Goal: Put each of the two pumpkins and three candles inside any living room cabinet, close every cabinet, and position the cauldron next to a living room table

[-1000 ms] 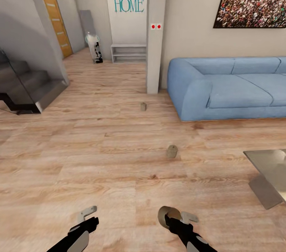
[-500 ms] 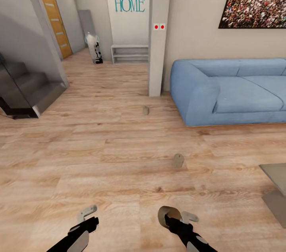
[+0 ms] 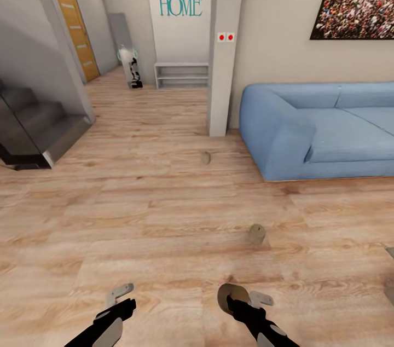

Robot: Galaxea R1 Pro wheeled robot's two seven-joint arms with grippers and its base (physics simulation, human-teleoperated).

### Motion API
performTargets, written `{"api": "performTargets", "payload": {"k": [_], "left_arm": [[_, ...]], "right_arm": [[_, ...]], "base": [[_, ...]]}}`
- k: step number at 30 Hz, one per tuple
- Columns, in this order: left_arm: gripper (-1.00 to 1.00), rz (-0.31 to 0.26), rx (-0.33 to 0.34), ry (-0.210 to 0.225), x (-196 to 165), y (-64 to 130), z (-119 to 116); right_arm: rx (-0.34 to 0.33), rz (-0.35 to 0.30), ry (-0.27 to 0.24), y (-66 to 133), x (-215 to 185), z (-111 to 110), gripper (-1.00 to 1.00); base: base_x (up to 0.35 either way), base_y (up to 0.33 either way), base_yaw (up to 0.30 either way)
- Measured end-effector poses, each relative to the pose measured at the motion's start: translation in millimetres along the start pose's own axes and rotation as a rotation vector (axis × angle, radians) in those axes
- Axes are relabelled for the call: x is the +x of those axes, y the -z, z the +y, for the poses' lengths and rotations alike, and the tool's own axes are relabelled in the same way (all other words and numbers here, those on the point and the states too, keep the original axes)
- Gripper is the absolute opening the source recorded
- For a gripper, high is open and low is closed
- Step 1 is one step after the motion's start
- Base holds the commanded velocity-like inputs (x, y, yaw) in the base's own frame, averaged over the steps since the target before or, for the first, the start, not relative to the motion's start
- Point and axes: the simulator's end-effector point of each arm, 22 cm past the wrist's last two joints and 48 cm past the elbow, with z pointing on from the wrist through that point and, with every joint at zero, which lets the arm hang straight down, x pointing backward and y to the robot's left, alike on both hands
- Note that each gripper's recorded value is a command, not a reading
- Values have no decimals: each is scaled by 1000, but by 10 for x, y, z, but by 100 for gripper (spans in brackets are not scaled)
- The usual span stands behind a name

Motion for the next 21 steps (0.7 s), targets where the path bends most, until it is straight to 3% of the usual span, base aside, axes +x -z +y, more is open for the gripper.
{"api": "performTargets", "payload": {"k": [21], "left_arm": [[100, 0, 1, -1, 4, 1, -3]], "right_arm": [[0, 3, 3, -1, 9, 7, -100]], "base": [[314, 24, 22]]}}
